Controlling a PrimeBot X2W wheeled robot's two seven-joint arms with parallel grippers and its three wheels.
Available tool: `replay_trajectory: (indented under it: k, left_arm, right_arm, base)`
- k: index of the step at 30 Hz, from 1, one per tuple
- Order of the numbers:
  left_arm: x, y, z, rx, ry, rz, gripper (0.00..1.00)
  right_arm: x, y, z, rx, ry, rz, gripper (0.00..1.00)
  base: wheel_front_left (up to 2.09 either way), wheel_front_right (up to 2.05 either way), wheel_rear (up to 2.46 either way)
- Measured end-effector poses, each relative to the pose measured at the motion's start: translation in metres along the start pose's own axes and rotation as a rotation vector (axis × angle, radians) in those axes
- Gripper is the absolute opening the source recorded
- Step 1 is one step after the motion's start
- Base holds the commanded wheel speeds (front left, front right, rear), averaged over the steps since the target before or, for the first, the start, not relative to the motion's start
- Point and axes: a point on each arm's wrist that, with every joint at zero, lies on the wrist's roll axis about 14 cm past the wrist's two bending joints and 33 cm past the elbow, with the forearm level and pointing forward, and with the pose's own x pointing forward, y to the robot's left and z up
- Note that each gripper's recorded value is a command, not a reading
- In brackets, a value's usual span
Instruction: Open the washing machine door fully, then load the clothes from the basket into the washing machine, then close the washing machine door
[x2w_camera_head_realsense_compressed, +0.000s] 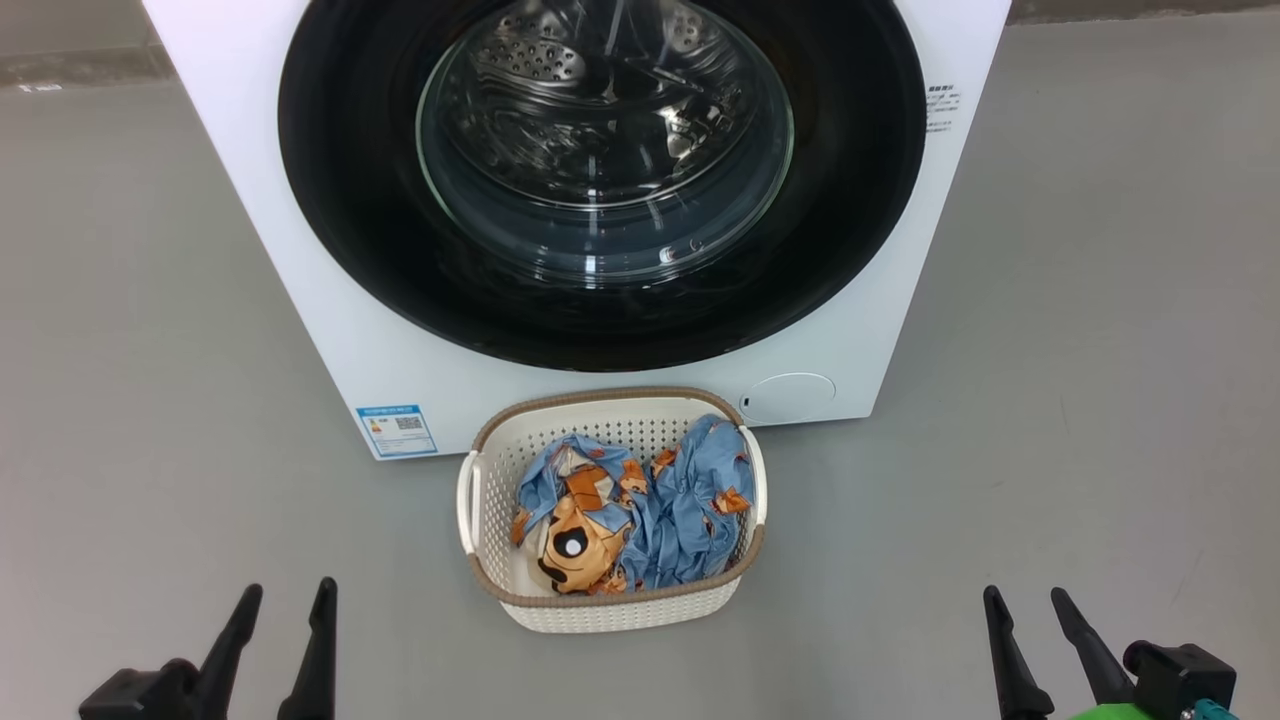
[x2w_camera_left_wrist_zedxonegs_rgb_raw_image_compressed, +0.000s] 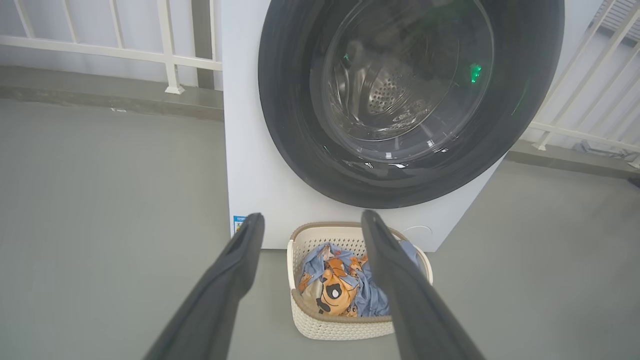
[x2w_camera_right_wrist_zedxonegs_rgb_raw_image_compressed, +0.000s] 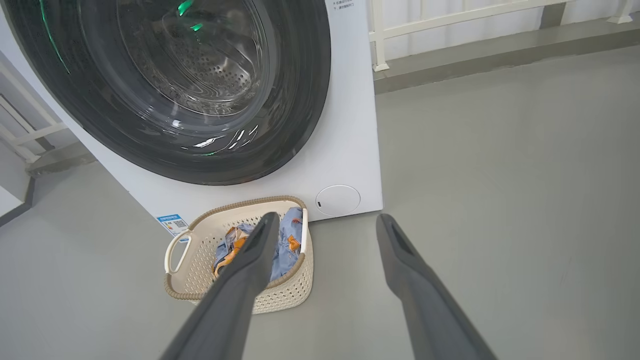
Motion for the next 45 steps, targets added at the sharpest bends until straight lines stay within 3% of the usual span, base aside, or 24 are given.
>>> replay_trajectory:
  k: [14,33,45]
  left_arm:
    - [0.0,-0.002,0.003,0.109,-0.013,-0.035,1.0]
    - [-0.001,0.007,0.0,0.149,0.001,-0.014,1.0]
    - [-0.001,0.011,-0.002,0.166,0.009,-0.005,1.0]
  right_arm:
    - [-0.001,0.0,0.007,-0.132,-0.031,0.018,1.0]
    - [-0.006,-0.007,0.007,-0.128,-0.032,-0.002,1.0]
    - [-0.004,-0.006,0.004,-0.117,-0.024,-0.002,1.0]
  base:
    - [0.0,0.0,0.0]
    - [0.04,0.04,-0.08]
    - [0.79,0.79,-1.59]
